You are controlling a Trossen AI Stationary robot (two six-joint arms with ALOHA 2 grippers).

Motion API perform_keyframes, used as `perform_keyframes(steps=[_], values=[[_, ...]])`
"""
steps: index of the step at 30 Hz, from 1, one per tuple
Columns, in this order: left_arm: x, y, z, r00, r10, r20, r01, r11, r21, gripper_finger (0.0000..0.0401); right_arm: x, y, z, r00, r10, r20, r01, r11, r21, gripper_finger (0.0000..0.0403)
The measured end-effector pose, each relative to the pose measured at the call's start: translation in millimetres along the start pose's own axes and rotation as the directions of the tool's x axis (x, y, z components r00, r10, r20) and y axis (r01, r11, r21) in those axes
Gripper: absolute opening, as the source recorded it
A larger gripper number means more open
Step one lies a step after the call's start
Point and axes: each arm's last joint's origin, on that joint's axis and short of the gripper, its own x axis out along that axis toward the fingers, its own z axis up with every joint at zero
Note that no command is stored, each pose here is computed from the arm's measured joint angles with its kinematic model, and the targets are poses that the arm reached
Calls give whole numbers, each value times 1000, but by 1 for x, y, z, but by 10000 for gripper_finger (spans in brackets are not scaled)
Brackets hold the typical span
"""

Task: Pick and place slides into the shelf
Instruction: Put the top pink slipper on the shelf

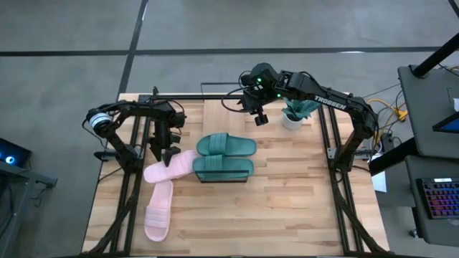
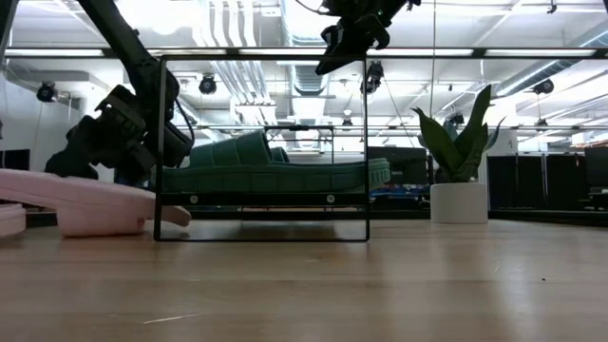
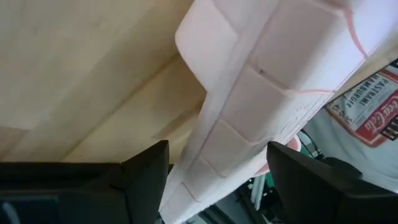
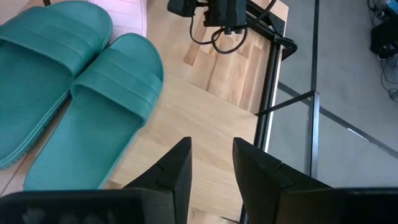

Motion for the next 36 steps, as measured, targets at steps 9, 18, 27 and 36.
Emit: perform_keyframes(steps=[9, 18, 27, 36], values=[[9, 3, -4, 996, -80, -33, 79, 997, -27, 252, 0, 0, 0, 1000, 0, 0, 0, 1000, -7, 107], [15, 6, -8, 993, -104, -55, 99, 991, -87, 160, 0, 0, 0, 1000, -1, 1, 1, 1000, -16, 107], [14, 5, -7, 993, -109, -53, 109, 994, 3, 61, 0, 0, 0, 1000, -1, 1, 1, 1000, -16, 107], [-1, -4, -12, 989, -104, -102, 105, 994, 4, 44, 0, 0, 0, 1000, -1, 1, 1, 1000, -16, 107]])
